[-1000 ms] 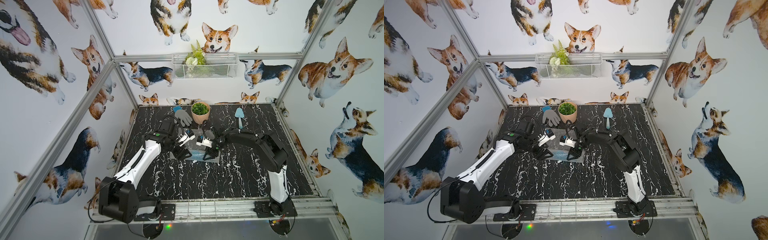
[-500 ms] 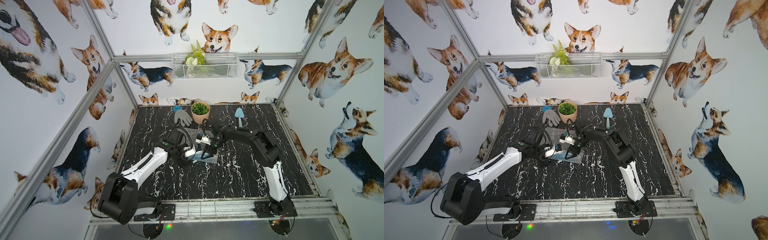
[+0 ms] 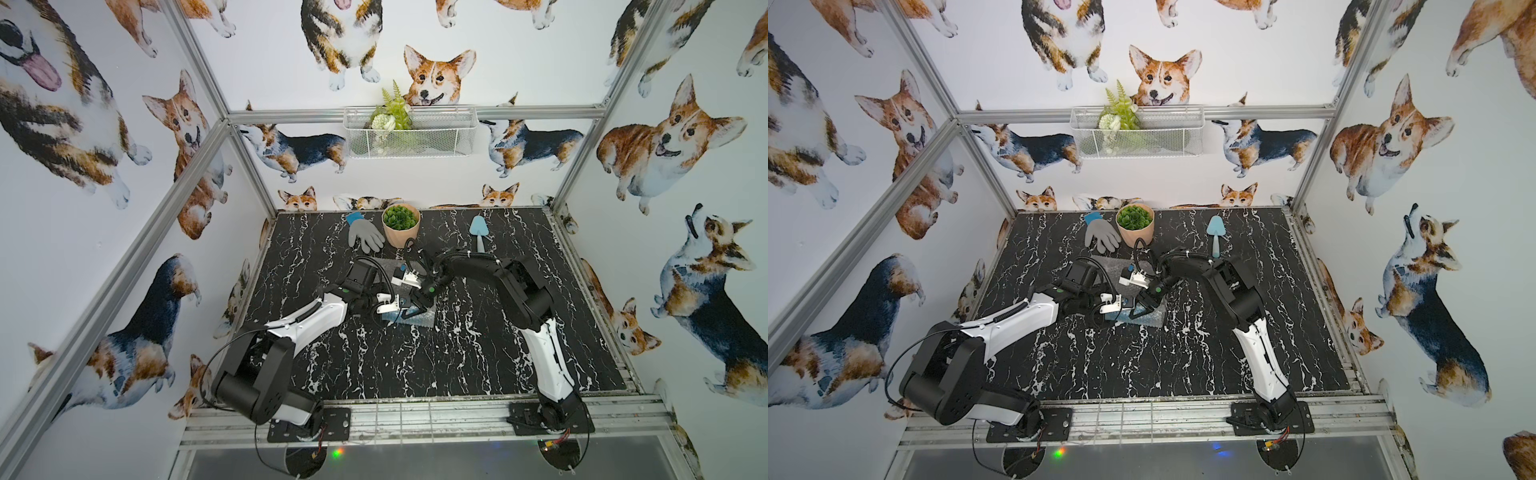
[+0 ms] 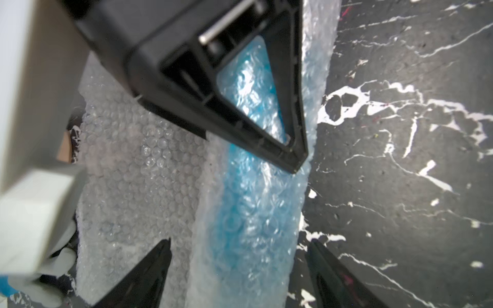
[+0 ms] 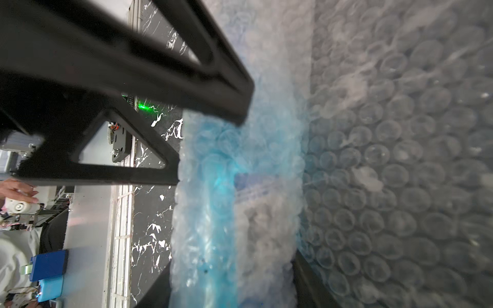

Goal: Wrap wine bottles in bubble wrap
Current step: Wrap the wine bottle in bubble wrap.

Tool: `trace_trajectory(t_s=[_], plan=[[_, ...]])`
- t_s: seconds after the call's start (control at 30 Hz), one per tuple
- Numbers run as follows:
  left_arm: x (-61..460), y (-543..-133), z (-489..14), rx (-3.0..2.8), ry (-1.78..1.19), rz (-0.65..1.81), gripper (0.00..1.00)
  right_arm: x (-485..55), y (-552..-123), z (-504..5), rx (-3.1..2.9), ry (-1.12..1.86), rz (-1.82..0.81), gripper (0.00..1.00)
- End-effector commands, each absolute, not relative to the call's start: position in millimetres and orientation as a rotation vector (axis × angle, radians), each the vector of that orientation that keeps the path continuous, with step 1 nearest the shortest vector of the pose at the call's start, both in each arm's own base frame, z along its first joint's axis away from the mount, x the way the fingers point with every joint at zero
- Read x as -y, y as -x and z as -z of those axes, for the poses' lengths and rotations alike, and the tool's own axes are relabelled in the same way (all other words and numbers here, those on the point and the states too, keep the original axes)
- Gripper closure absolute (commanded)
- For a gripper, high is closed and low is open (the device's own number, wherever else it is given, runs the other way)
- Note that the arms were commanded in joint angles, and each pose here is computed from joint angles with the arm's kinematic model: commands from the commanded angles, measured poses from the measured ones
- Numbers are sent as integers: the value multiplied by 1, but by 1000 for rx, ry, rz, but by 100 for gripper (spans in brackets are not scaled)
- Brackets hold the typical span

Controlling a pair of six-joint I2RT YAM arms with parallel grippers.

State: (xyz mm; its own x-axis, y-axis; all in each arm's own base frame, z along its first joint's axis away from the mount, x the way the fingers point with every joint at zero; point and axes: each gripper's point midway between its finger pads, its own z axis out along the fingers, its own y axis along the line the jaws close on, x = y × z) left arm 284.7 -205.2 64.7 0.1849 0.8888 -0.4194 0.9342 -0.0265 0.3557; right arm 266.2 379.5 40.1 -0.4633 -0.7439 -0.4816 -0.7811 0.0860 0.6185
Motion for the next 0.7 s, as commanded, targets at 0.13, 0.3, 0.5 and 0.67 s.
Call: trace_trajectory(t_s=[0.13,0.3,0.5,0.67], plan=[[207,-282,-50,-1646,-2030,97,21,-370,-255,-32,-2350,1639,-1376,50],[208,-291,-45,-1662,-2056,71,27,-373,-256,-35,-2342,1638,-1399,48],[202,-294,-43,-1693,-2056,44,50,-373,-260,-40,-2329,1639,-1375,38],[205,-288,-40,-1752,-2078,123,61,-373,-265,-49,-2303,1644,-1329,31]])
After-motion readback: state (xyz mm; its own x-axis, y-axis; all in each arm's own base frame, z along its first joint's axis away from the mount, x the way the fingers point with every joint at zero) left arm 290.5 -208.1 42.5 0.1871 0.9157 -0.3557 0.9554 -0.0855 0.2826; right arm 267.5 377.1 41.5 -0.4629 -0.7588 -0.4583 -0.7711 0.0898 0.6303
